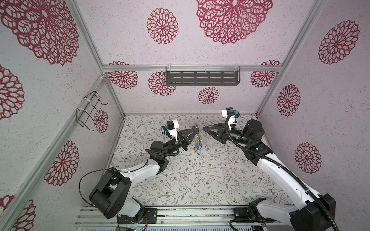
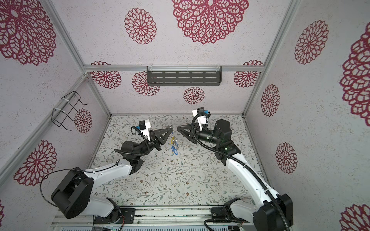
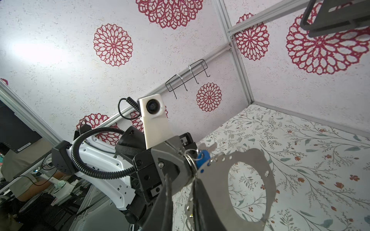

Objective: Remove the keys from the keyring

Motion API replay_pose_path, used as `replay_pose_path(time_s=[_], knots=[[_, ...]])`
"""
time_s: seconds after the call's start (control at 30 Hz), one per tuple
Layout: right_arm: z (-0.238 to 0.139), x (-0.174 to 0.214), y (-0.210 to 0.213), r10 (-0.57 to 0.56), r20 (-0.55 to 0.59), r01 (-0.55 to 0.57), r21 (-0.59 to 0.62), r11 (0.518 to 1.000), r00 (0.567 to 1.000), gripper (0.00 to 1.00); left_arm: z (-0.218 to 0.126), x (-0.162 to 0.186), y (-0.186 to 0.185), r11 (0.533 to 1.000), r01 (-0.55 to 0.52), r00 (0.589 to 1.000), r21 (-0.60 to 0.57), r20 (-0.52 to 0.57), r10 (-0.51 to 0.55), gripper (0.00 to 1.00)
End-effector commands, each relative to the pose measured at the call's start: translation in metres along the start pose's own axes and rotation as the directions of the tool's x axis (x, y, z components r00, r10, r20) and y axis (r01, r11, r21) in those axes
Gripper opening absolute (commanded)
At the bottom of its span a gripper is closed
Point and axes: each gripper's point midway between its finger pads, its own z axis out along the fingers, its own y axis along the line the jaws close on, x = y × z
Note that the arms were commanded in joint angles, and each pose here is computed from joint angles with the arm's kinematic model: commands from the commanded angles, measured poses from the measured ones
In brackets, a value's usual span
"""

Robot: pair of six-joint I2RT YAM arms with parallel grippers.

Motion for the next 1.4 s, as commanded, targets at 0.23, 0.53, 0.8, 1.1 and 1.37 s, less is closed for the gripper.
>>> replay_pose_path(time_s=[0.23,0.53,0.8,1.1,1.37], knots=[[0.012,-0.017,0.018,-0.073,0.007,0.073,-0.063,0.995,0.997,0.30,0.003,-0.035,-0.017,0.999,-0.020,0.997,0.035,0.073,0.017,0.00],[0.019,-0.016,0.018,-0.079,-0.006,0.078,-0.070,0.994,0.997,0.35,0.004,-0.038,-0.022,0.998,-0.019,0.997,0.053,0.076,0.015,0.00],[0.028,-0.013,0.023,-0.082,-0.023,0.080,-0.094,0.992,0.996,0.20,0.005,-0.039,-0.023,0.998,-0.015,0.997,0.059,0.073,0.010,0.00],[0.032,-0.011,0.025,-0.084,-0.032,0.080,-0.100,0.992,0.996,0.12,0.005,-0.040,-0.024,0.998,-0.014,0.997,0.062,0.079,0.009,0.00],[0.035,-0.009,0.028,-0.092,-0.040,0.087,-0.104,0.991,0.995,0.00,0.005,-0.038,-0.021,0.998,-0.012,0.997,0.056,0.073,0.008,0.00]])
